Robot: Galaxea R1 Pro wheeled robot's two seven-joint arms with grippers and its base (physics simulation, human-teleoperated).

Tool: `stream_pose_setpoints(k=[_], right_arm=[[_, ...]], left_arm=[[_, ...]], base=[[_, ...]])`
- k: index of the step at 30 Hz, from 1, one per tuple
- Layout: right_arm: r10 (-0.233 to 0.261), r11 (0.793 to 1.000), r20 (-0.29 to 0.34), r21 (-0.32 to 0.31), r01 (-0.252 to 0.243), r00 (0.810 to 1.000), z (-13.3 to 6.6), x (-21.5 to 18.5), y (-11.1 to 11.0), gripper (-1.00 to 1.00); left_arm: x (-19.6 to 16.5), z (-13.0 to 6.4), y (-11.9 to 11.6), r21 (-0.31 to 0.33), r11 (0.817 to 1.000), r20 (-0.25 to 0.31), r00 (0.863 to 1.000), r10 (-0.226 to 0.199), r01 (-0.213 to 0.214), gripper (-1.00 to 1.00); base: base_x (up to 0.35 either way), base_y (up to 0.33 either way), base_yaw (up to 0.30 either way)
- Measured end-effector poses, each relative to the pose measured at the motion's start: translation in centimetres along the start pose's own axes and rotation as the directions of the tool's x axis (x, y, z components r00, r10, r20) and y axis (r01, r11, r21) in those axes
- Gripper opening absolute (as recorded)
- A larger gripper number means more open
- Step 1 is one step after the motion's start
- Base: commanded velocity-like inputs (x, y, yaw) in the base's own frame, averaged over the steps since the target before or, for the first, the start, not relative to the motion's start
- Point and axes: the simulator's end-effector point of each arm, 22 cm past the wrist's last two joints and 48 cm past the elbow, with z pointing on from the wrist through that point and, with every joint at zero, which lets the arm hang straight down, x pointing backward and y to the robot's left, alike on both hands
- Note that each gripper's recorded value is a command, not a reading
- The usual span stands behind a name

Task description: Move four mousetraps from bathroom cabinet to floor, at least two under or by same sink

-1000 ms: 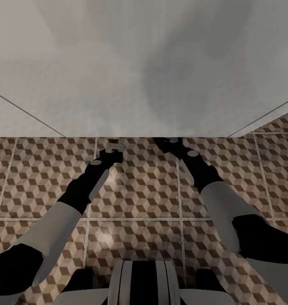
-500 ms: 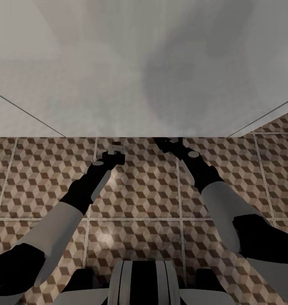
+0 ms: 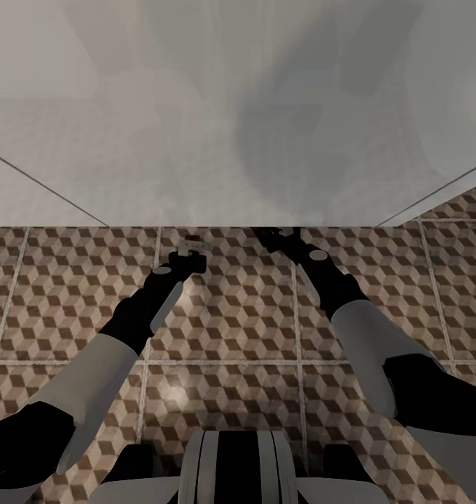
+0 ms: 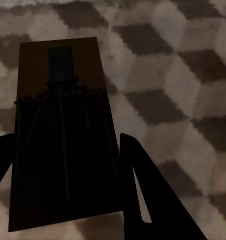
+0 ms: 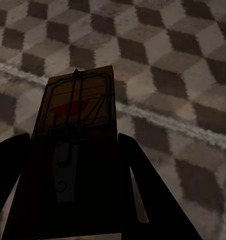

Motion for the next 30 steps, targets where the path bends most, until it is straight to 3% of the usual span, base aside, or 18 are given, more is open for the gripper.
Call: stream_pose_setpoints(k=[13,23,30], right_arm=[[-0.004,1.0,0.001,-0.001,0.004,1.0,0.1,-0.1,0.2,-1.0],[-0.009,1.0,0.0,0.007,0.009,1.0,0.1,-0.1,0.1,-1.0],[-0.013,1.0,-0.001,0.018,0.013,1.0,0.1,-0.1,-0.1,-1.0]], left_arm=[[-1.6,-0.3,-0.3,0.006,1.0,0.039,0.999,0.003,-0.003,-1.0],[-4.0,-0.7,-0.3,0.005,1.0,0.137,0.991,-0.008,0.007,-1.0],[-2.9,-0.2,0.3,-0.007,1.0,0.124,0.992,-0.007,0.008,-1.0]], base=[[0.0,0.0,0.0],[0.0,0.0,0.0],[0.0,0.0,0.0]])
